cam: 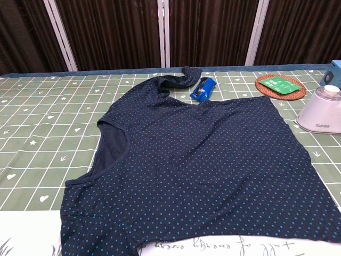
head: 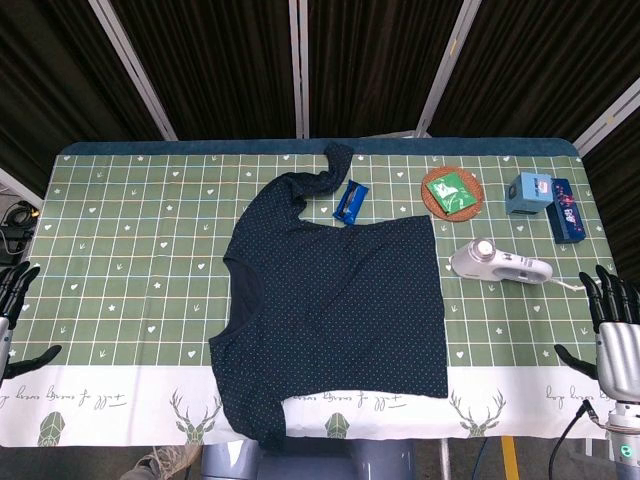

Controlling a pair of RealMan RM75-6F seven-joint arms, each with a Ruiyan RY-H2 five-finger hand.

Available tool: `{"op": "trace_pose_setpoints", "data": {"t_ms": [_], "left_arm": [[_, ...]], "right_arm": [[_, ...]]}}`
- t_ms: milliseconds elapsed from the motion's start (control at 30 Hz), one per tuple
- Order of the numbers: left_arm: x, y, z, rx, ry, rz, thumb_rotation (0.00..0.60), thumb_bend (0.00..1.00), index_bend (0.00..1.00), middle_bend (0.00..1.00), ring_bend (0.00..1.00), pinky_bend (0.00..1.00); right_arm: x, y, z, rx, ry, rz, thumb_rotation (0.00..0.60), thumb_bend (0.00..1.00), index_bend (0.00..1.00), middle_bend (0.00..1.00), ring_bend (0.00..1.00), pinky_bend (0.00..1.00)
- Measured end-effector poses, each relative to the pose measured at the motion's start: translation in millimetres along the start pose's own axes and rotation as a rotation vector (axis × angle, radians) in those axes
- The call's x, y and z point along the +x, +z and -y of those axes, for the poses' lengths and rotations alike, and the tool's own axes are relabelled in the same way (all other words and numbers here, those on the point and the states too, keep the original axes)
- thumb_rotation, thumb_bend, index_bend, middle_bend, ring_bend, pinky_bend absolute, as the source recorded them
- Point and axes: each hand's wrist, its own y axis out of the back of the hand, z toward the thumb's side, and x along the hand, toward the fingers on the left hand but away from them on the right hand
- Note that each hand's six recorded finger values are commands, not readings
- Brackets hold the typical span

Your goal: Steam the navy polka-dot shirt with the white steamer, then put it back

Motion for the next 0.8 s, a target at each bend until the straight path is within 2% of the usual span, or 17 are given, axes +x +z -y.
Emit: {"op": "trace_pose_setpoints", "data": {"t_ms": [267, 500, 533, 633, 800], "left_arm": [[-1, 0, 2, 0.004, -0.008, 0.0, 0.6, 0.0, 0.0, 0.0, 0.0, 0.0], [3, -3, 5, 0.006, -0.013, -0.012, 0.6, 0.0, 0.0, 0.0, 0.0, 0.0], [4, -3, 5, 0.007, -0.012, -0.013, 0.6, 0.0, 0.0, 0.0, 0.0, 0.0], [6, -4, 6, 0.011, -0.013, -0.019, 0.6, 0.0, 0.0, 0.0, 0.0, 0.0], [11, -8, 12, 0.032, -0.025, -0.046, 0.6, 0.0, 0.0, 0.0, 0.0, 0.0]], "right_arm": [[-1, 1, 7, -0.014, 0.039, -0.008, 0.6, 0.0, 0.0, 0.0, 0.0, 0.0], [-23, -2, 31, -0.027, 0.143, -0.028, 0.6, 0.01, 0.0, 0.0, 0.0, 0.0], [-30, -3, 36, -0.019, 0.163, -0.035, 0.6, 0.02, 0.0, 0.0, 0.0, 0.0], [-54, -6, 50, 0.008, 0.208, -0.052, 0.6, 0.18, 0.0, 0.0, 0.0, 0.0], [-96, -11, 73, 0.073, 0.263, -0.056, 0.6, 0.25, 0.0, 0.0, 0.0, 0.0]]}}
